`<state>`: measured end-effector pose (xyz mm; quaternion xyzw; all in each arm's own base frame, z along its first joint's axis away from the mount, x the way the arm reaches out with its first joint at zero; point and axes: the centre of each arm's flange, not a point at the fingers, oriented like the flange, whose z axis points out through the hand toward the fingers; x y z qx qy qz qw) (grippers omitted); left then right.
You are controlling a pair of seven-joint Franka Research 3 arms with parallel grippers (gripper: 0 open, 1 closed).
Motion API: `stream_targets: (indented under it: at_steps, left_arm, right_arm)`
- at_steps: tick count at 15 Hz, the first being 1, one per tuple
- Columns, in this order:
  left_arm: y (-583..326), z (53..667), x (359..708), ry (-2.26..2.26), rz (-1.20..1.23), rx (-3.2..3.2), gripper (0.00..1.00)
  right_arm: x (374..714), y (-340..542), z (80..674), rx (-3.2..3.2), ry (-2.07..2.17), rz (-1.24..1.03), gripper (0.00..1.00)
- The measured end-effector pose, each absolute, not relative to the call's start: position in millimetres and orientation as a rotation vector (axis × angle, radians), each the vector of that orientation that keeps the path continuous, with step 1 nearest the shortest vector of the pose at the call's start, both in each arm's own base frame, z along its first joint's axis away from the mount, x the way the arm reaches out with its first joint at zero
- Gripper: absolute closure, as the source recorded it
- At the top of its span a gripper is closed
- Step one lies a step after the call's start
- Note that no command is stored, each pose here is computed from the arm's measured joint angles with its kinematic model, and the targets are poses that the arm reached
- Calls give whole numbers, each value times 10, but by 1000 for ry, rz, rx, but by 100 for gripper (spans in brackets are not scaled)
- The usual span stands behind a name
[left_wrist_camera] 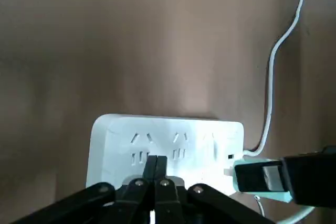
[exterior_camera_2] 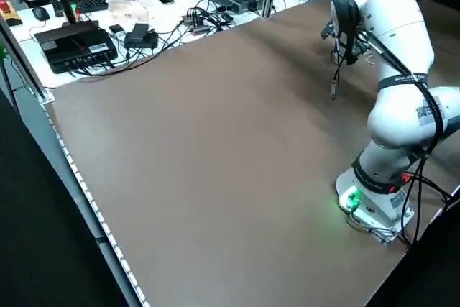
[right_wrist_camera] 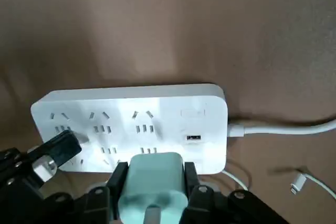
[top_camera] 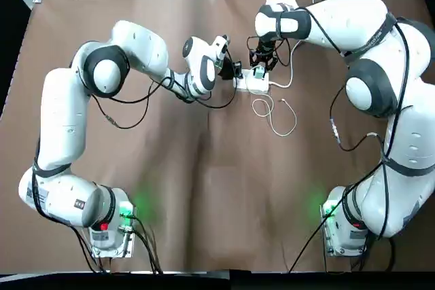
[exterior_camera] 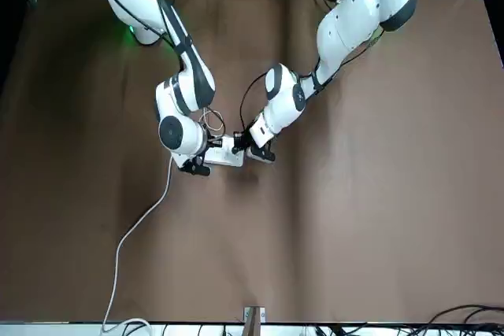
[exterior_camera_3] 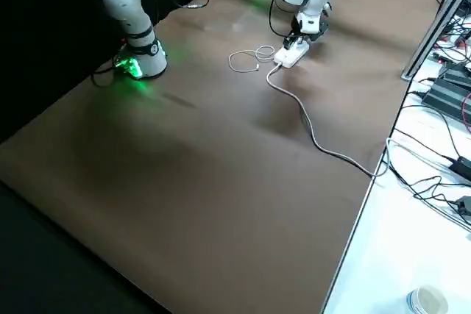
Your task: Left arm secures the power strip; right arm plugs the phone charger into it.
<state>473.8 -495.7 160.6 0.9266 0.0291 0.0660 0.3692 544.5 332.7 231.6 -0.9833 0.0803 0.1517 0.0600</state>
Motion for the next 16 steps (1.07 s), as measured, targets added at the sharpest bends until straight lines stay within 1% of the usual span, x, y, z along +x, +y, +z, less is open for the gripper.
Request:
stream_targets:
  at_steps: [16]
  left_arm:
    - [-4956,1605,4739,75,169,2378,99]
  right_arm:
    - [5386,3449,2181,-2987,247,443,52]
